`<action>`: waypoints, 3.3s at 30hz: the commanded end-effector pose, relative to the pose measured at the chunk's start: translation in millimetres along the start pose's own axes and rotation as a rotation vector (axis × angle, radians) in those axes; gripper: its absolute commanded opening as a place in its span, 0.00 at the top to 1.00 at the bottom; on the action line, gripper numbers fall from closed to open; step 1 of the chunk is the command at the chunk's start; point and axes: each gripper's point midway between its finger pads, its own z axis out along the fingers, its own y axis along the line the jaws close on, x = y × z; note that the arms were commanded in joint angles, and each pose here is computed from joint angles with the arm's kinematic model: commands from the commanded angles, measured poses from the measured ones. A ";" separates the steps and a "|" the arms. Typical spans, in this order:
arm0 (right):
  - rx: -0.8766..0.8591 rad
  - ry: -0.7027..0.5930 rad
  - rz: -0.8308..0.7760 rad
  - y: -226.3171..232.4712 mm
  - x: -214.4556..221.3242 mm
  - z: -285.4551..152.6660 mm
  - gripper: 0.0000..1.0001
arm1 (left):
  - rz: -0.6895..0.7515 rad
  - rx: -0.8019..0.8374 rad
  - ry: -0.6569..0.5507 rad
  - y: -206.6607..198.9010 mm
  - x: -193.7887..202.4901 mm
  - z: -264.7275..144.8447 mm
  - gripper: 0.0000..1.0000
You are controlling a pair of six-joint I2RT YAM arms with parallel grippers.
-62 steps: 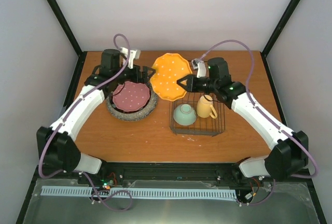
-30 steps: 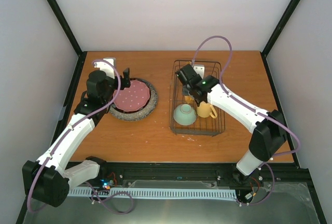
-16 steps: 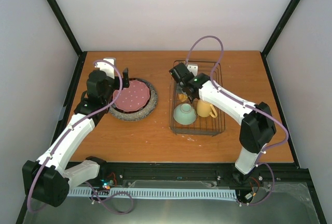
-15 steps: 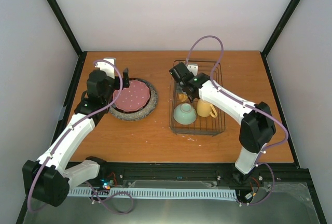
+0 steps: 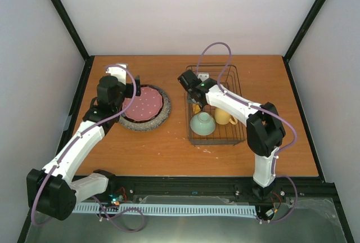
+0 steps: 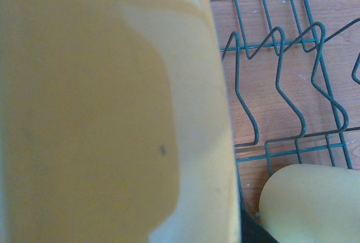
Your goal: Load the mixed dishes into the dish rack
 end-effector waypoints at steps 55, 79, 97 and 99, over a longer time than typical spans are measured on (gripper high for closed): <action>-0.303 -0.415 0.094 -76.1 -68.8 -177.8 0.42 | -0.587 0.281 0.861 42.9 207.8 55.6 0.36; -0.307 -0.407 0.090 -75.7 -68.6 -177.6 0.42 | -0.550 0.367 0.912 11.6 231.2 66.7 0.99; -0.633 -0.408 0.007 -23.3 -70.5 -204.7 0.18 | -0.530 0.604 0.503 -9.0 65.5 43.5 0.99; -0.723 -0.361 -0.023 -6.8 -66.2 -204.5 0.18 | -0.524 0.621 0.469 -10.9 47.5 36.3 1.00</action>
